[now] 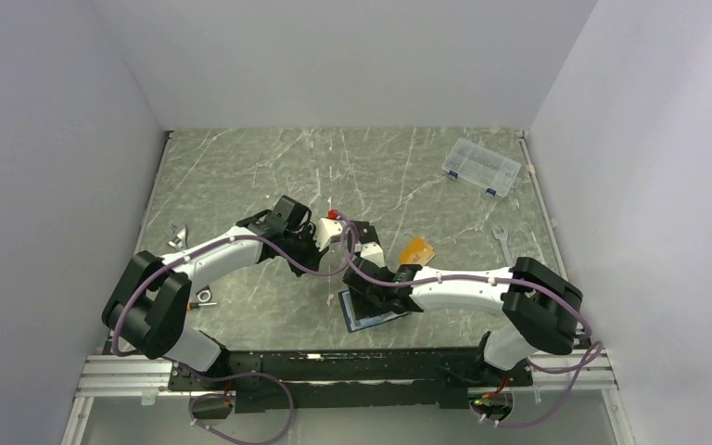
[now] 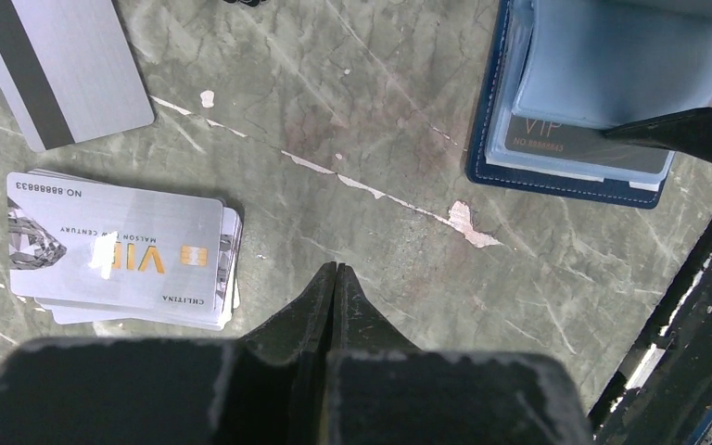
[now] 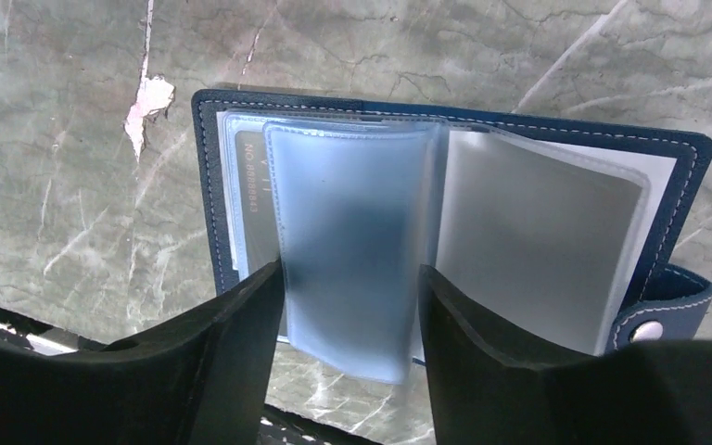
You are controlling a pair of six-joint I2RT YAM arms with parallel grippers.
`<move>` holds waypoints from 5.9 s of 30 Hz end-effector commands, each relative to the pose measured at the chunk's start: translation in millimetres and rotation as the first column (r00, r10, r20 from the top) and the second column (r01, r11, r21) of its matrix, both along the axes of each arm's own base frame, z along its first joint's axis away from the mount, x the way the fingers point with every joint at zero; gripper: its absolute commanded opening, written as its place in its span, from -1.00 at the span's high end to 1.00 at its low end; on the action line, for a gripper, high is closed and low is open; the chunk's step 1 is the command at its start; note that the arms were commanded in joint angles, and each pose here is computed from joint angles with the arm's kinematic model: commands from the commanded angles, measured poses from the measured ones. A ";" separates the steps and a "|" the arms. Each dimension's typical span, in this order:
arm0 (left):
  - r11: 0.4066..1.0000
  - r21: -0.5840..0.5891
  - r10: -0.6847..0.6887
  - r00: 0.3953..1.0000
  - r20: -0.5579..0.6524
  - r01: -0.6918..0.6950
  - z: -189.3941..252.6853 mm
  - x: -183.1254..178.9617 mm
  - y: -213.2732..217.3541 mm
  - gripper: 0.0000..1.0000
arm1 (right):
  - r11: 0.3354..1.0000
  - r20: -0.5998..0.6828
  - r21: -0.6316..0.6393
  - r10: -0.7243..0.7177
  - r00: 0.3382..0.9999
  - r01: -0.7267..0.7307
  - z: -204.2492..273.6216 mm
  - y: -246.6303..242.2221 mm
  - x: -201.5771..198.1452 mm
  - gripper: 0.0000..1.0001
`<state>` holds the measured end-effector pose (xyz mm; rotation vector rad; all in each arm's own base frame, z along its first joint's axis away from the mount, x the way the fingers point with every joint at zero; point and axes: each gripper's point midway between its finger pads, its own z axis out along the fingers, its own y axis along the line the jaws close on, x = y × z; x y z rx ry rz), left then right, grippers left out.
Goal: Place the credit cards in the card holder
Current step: Insert the credit card into the card holder, then close the card holder at the center of the board.
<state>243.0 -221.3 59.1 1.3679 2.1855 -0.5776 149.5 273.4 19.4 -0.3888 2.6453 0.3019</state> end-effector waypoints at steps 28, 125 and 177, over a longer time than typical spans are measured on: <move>0.996 -0.088 -0.016 0.998 -0.068 0.010 10.8 -5.1 -19.1 0.92 | 0.982 0.157 -0.099 -0.147 0.977 0.164 66.8 -88.4 25.5 -0.36; 0.845 0.161 -0.525 0.849 0.063 0.510 -34.1 -63.4 -24.5 0.85 | 0.872 -0.059 -0.300 -0.422 0.904 0.387 -35.9 -128.7 -29.0 1.00; 0.945 -0.198 0.063 0.739 -0.671 -0.260 -28.9 -36.5 -80.4 0.18 | 0.852 -0.065 0.466 -0.238 0.969 0.241 58.2 -52.2 -2.8 1.00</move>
